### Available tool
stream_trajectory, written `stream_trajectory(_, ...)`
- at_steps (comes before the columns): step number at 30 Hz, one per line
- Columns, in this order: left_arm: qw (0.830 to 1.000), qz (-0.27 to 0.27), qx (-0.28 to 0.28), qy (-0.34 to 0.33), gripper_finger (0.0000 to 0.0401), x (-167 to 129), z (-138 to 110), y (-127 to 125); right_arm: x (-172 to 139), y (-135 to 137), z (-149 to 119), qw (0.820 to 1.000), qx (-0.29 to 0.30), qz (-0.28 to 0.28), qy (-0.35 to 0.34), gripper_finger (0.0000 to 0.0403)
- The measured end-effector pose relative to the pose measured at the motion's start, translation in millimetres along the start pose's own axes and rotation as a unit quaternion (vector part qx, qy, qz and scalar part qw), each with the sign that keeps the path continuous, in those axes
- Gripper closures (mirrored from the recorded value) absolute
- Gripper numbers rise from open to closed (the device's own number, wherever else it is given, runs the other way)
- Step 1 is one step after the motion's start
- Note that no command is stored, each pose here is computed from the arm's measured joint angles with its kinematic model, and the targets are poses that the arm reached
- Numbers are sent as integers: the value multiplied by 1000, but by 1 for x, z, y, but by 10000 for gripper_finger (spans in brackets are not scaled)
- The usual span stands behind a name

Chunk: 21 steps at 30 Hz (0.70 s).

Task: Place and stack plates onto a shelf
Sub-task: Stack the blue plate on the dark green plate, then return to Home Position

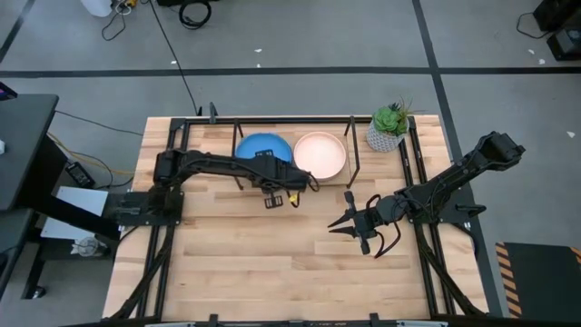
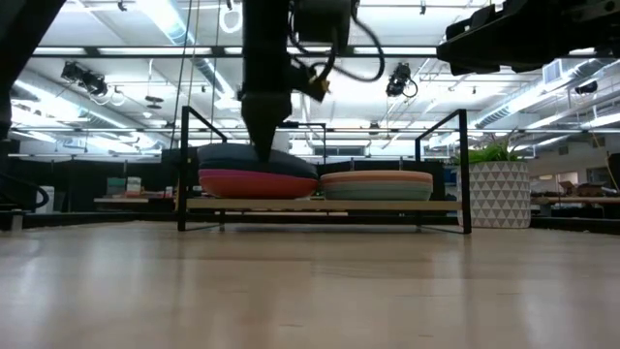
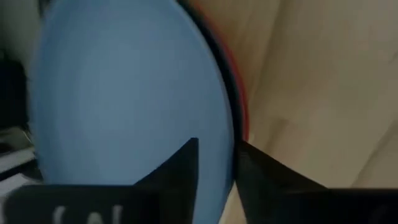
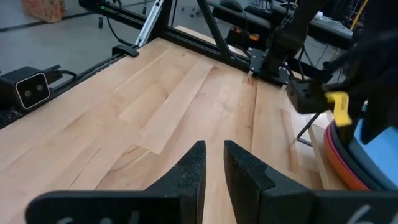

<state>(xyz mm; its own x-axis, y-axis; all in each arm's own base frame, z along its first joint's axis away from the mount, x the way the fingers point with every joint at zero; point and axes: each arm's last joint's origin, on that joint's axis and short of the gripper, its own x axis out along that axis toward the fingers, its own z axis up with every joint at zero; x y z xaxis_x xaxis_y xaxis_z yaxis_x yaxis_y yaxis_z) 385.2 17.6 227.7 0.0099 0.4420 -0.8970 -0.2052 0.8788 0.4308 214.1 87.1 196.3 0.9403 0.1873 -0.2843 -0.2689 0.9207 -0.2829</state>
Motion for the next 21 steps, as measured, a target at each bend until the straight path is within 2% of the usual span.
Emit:
stream_trajectory(5, 998, 30, 0, -51, 261, -32, 0, -1, 0, 0, 0, 1000, 0, 0, 1, 339)
stream_trajectory(8, 994, 40, -9, -99, 258, -55, -5, -2, 0, 0, 0, 1000, 0, 0, 2, 339)
stream_trajectory(13, 987, 21, -20, -157, 258, -84, -20, -13, 0, 1, -3, 1000, 7, -1, 15, 339)
stream_trajectory(18, 965, -17, -17, -260, 259, -96, -49, -38, -3, 7, -7, 998, 20, -26, 49, 339)
stream_trajectory(21, 947, -47, -37, -315, 259, -100, -74, -43, -11, 15, -1, 999, 14, -20, 38, 340)
